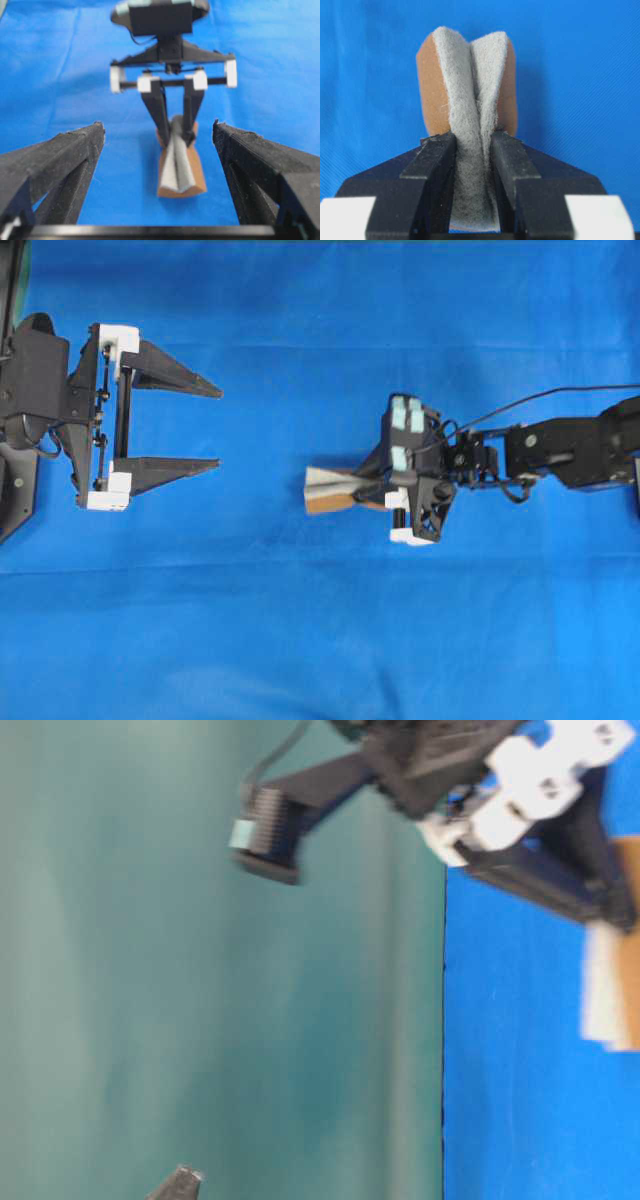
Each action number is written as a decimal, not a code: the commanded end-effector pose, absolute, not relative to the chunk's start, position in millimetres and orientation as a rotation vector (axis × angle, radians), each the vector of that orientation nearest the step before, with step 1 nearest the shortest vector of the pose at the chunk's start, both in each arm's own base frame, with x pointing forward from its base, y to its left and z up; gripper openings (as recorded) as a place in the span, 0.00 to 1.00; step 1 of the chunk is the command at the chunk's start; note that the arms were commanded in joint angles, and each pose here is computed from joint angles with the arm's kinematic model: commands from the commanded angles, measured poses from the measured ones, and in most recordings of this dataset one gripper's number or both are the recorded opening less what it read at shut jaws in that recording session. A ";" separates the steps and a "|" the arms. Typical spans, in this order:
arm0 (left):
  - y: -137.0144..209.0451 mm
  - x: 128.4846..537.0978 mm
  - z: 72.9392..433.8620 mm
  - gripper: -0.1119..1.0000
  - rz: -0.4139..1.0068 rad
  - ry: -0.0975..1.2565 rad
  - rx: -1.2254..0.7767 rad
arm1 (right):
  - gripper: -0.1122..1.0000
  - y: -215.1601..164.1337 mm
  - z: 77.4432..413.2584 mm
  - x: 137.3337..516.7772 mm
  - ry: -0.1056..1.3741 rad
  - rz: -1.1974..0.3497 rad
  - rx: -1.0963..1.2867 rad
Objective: Hand over the sponge with the left arm and wipe it with the right arm.
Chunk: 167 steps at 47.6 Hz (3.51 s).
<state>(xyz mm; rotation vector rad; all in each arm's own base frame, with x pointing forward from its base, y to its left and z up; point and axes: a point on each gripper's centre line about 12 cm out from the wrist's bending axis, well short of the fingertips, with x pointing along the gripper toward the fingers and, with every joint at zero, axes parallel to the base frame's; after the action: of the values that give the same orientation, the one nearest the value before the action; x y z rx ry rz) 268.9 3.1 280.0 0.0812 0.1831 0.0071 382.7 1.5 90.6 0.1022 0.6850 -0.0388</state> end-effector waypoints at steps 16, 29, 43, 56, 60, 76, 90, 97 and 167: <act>2.7 268.7 283.0 0.88 0.006 0.171 0.084 | 0.35 -5.1 83.7 390.9 0.683 -0.055 0.104; 2.7 268.7 283.0 0.88 0.006 0.171 0.084 | 0.35 -62.0 85.7 377.8 0.686 -0.163 0.087; 2.7 269.3 282.8 0.88 0.005 0.172 0.084 | 0.35 -103.2 90.0 372.6 0.677 -0.227 0.030; 2.7 269.4 283.0 0.88 0.006 0.171 0.083 | 0.35 -111.1 91.3 372.1 0.675 -0.242 0.026; 2.7 269.3 282.8 0.88 0.006 0.172 0.083 | 0.35 -101.7 90.0 373.2 0.679 -0.225 0.033; 2.7 269.6 282.6 0.88 0.005 0.172 0.094 | 0.33 -1.5 89.4 386.4 0.696 -0.026 0.057; 2.7 269.5 282.1 0.88 0.005 0.172 0.097 | 0.33 59.6 102.4 388.0 0.683 0.094 0.090; 2.7 269.5 282.1 0.88 0.004 0.172 0.097 | 0.33 71.0 106.8 386.8 0.695 0.119 0.084; 2.7 270.4 281.7 0.88 0.005 0.174 0.097 | 0.33 8.9 101.5 379.8 0.712 0.005 0.054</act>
<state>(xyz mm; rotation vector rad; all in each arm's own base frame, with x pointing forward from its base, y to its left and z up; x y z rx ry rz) 269.1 3.1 273.9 0.0933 0.2016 0.0048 377.1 -23.3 90.0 0.0543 0.7445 -0.0638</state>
